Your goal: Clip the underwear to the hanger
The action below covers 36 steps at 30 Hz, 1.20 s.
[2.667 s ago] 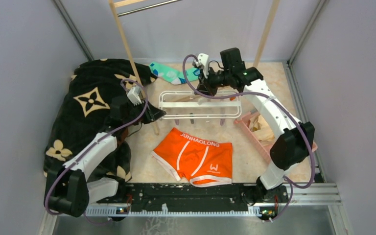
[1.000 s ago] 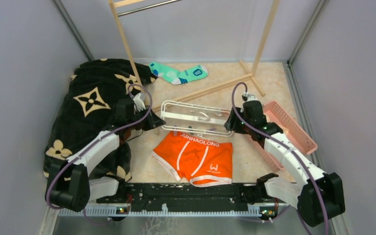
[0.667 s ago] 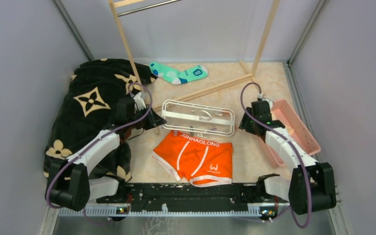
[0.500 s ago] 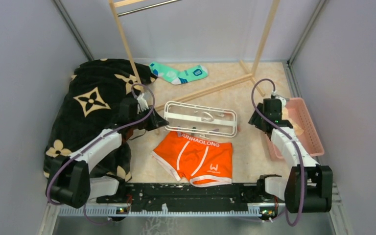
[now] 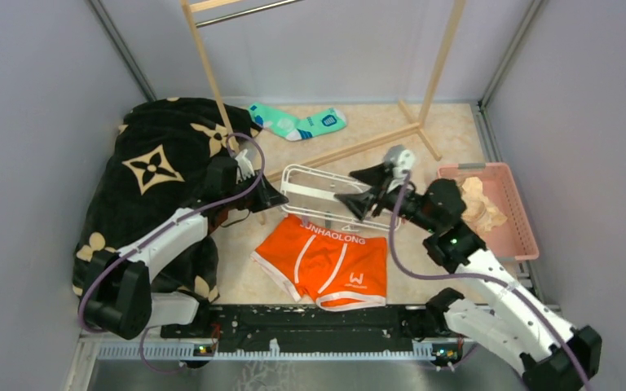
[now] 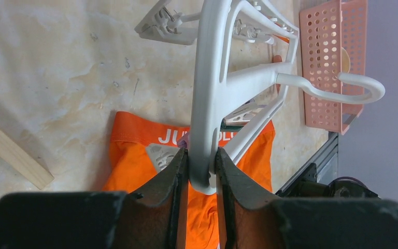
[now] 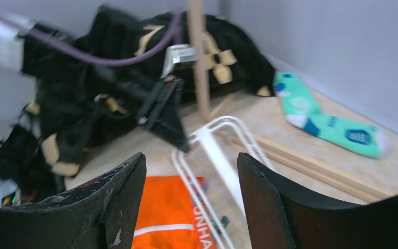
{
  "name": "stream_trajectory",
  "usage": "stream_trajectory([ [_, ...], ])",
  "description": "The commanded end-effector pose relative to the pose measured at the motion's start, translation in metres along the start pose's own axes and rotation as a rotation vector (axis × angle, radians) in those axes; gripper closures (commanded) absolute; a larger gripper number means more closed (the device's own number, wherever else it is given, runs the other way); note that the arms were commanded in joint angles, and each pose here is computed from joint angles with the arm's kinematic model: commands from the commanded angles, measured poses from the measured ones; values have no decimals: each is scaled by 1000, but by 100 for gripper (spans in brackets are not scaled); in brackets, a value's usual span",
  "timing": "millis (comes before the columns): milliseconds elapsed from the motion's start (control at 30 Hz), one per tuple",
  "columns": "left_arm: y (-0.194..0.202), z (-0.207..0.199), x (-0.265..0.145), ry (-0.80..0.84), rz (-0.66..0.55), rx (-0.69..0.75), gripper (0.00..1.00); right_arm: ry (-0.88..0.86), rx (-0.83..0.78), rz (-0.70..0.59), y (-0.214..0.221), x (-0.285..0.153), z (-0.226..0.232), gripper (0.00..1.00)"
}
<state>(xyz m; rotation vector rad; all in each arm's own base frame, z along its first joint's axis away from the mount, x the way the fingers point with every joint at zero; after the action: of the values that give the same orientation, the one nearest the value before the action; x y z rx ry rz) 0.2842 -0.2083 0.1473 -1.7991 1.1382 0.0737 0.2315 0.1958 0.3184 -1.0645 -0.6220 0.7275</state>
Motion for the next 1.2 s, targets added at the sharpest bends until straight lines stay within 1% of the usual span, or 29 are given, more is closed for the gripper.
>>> stream_trajectory([
  [0, -18, -7, -1, 5, -41, 26, 100, -186, -210, 217, 56, 33, 38, 35],
  [67, -17, -6, -1, 0, -36, 26, 100, -211, -244, 359, 85, 45, 43, 35],
  [133, -15, -6, -2, -3, -34, 24, 100, -236, -232, 456, 110, 60, 45, 36],
  [300, -15, -7, -3, 3, -34, 21, 100, -284, -226, 547, 145, 88, 39, 38],
  [400, -15, -7, -4, 4, -32, 23, 100, -285, -251, 570, 157, 103, 32, 38],
  [600, -13, -8, -6, 4, -30, 27, 100, -281, -289, 579, 165, 126, 23, 37],
  [733, -12, -9, -8, 8, -29, 27, 100, -275, -309, 588, 170, 134, 18, 37],
  [967, -13, -11, -10, 16, -30, 31, 100, -286, -306, 655, 192, 138, 10, 39],
  [1067, -14, -12, -11, 19, -32, 31, 100, -287, -306, 663, 193, 139, 10, 42],
  [1100, -14, -13, -11, 22, -33, 32, 100, -281, -295, 692, 205, 138, 5, 45],
  [1167, -14, -13, -12, 21, -32, 36, 100, -272, -298, 697, 207, 138, 3, 53],
])
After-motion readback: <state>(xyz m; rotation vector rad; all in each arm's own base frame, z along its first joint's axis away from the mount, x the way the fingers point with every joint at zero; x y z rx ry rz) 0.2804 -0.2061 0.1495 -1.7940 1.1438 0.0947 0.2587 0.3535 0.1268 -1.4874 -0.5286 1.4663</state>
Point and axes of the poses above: each gripper's point midway between its finger pads, its own x axis out along the fingers, its own z axis along the line the jaws close on, y = z × x, the point moved 2 cm from there along -x, back along the fingers, and after that the axes turned 15 degrees about x, right-handed, at the moved point
